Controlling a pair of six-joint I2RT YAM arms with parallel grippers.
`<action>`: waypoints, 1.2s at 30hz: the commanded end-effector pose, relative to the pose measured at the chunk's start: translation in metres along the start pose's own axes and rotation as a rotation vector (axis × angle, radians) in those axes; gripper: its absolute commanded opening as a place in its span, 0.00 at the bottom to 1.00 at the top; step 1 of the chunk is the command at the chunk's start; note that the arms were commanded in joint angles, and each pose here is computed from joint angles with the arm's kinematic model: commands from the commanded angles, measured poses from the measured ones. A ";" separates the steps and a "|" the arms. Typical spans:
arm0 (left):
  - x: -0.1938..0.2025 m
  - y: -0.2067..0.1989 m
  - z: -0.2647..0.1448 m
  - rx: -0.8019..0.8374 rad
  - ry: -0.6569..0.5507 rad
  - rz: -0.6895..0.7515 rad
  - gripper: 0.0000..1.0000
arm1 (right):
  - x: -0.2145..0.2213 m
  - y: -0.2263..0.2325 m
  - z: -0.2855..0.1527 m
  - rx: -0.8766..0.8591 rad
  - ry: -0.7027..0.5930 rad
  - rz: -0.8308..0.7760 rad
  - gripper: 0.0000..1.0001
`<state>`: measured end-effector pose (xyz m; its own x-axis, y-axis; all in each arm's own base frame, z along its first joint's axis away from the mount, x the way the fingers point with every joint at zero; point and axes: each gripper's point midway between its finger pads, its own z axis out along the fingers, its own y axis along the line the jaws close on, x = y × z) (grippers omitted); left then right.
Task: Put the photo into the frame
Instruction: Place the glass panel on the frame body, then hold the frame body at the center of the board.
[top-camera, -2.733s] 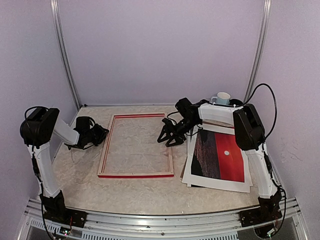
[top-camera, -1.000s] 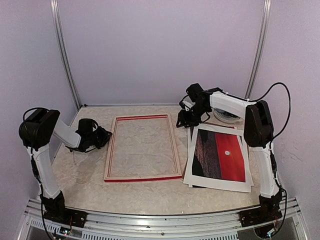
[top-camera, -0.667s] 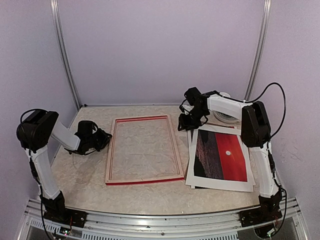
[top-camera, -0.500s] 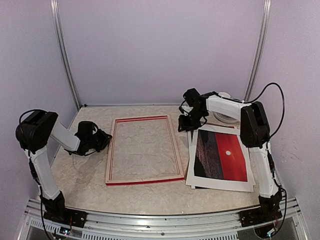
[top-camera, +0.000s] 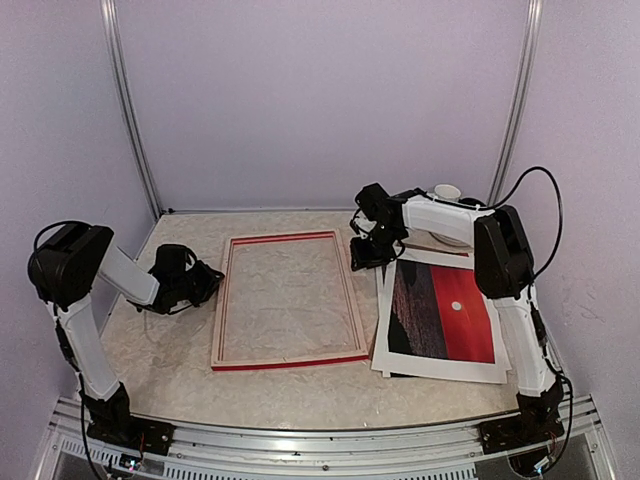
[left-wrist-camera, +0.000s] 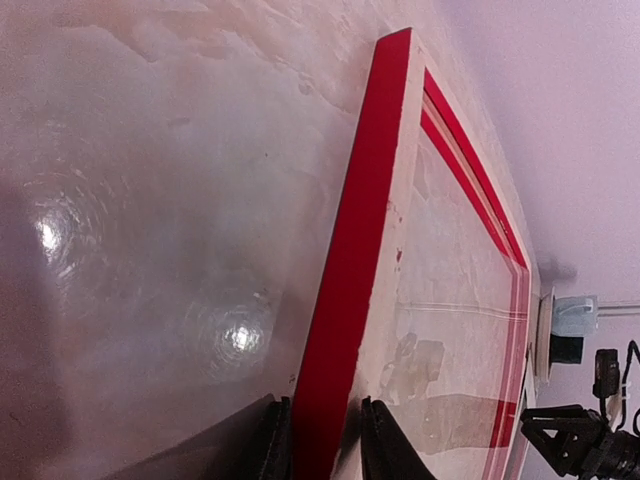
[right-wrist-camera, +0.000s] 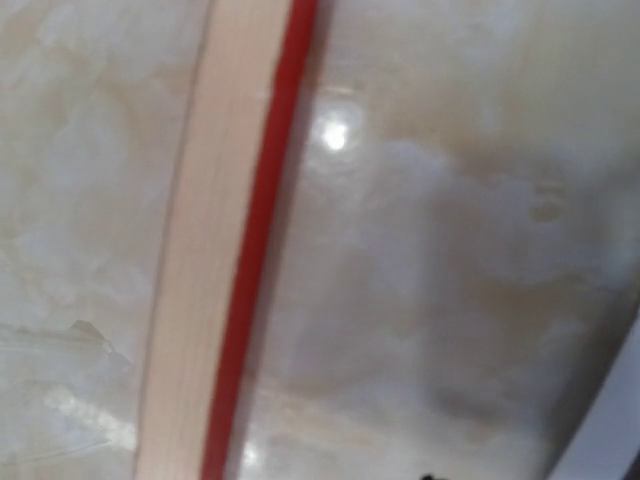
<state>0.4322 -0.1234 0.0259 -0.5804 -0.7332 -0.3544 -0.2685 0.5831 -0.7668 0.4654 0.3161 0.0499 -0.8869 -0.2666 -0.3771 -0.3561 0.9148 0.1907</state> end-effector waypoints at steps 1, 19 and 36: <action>0.021 0.034 -0.006 -0.169 0.053 0.037 0.26 | 0.005 0.009 0.010 0.021 0.012 -0.035 0.41; 0.012 0.015 -0.007 -0.367 0.001 0.252 0.31 | 0.011 0.023 0.013 0.027 0.019 -0.078 0.41; 0.006 0.011 0.013 -0.512 0.001 0.342 0.24 | 0.015 0.030 0.026 -0.031 0.011 -0.111 0.39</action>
<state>0.4451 -0.1339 0.0300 -0.6615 -0.5129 -0.5471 -0.3641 0.8574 -0.3637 0.4546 0.3423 0.0432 -0.8489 -0.3435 -0.4017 -0.4389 0.8816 0.1735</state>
